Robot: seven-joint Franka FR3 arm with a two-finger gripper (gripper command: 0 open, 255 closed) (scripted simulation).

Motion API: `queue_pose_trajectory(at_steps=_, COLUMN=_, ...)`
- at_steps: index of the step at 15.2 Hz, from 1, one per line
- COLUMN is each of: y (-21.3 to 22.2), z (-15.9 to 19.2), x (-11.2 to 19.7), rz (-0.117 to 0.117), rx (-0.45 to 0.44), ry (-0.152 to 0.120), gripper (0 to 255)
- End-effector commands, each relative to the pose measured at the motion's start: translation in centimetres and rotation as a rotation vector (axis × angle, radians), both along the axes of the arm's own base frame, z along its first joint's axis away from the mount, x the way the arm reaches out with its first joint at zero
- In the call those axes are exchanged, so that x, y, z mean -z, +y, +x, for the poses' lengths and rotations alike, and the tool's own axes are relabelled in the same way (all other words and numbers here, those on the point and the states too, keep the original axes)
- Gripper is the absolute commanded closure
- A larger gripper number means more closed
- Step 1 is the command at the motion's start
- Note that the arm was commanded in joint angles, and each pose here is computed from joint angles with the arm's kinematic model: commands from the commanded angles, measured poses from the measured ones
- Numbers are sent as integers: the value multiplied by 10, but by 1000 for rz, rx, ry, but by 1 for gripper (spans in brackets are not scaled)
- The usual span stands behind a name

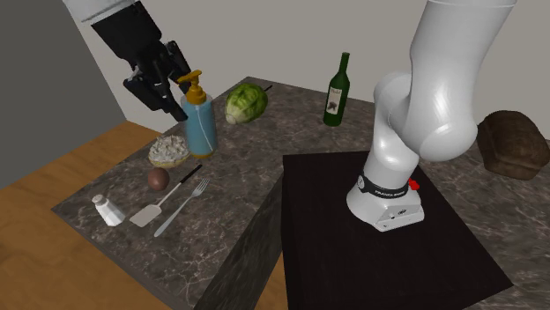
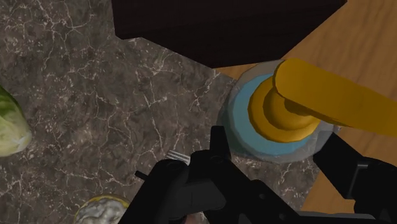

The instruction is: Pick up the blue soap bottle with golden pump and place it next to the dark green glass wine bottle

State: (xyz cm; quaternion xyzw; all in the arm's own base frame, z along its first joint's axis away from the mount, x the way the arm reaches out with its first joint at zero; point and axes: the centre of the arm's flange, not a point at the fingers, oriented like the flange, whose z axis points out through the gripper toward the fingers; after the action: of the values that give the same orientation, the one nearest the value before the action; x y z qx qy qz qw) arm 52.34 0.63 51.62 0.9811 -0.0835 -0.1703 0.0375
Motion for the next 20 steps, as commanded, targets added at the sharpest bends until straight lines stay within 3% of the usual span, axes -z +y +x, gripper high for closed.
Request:
queue_pose_trajectory(at_steps=1, y=0, z=-1, x=-10, rz=0, rx=0, ry=0, gripper=255)
queue_pose_trajectory(at_steps=20, y=0, z=-1, x=-111, rz=0, rx=0, ry=0, gripper=255)
